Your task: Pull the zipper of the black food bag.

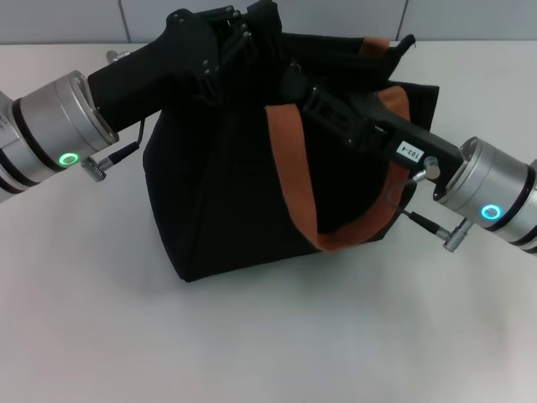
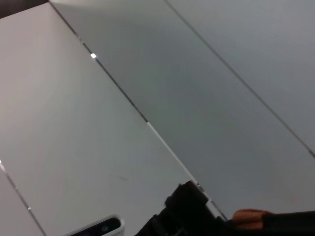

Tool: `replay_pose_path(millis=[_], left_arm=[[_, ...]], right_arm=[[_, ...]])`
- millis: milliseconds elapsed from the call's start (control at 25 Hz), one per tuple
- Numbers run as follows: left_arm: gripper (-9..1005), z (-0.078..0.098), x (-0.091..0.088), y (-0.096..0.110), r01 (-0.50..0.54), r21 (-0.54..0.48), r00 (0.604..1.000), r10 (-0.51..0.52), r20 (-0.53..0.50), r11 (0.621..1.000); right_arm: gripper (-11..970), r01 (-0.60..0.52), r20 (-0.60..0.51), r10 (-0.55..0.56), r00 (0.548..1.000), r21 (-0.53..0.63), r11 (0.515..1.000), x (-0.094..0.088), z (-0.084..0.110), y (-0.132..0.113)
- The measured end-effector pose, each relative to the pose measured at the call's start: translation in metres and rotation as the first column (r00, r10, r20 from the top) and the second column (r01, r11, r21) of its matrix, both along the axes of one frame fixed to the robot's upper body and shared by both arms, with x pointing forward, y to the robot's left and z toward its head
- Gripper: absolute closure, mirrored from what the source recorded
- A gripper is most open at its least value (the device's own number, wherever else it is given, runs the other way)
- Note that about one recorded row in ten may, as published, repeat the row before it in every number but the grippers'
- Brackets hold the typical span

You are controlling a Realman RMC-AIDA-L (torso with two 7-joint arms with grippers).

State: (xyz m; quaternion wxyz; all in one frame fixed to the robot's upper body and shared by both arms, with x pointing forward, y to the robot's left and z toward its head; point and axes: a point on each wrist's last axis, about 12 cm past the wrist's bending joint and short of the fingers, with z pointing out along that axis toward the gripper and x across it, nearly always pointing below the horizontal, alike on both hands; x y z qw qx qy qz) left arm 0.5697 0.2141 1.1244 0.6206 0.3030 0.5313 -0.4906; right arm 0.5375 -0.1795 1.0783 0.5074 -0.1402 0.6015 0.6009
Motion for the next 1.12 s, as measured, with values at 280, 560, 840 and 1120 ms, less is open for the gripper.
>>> replay_pose_path(millis=[280,560,840,1120], left_arm=[[877,0.0002,0.0,-0.0002,0.001,0.0,1.0,-0.001,0.002,1.0],[871,0.0002,0.0,-0.0002,0.001,-0.001,1.0,-0.001,0.001,1.0],[865,0.0006,0.0005,-0.0018,0.006,-0.003,1.0,-0.006,0.0,1.0],[860,0.0002,0.0001,-0.0027,0.008,-0.005,1.0,-0.008,-0.002,1.0]], right_arm=[[626,0.02,-0.01,-0.02,1.0,0.008,1.0,-0.0003,-0.0012,-0.0031],[696,0.019,-0.015,-0.019,1.0,0.006,1.0,-0.0001,-0.0016,-0.0031],[766,0.011,-0.01,-0.012,1.0,-0.004,1.0,0.0006,-0.0013,-0.0028],[958,0.027,-0.023,-0.028,0.999,-0.009,1.0,0.0028,-0.0022,-0.0036]])
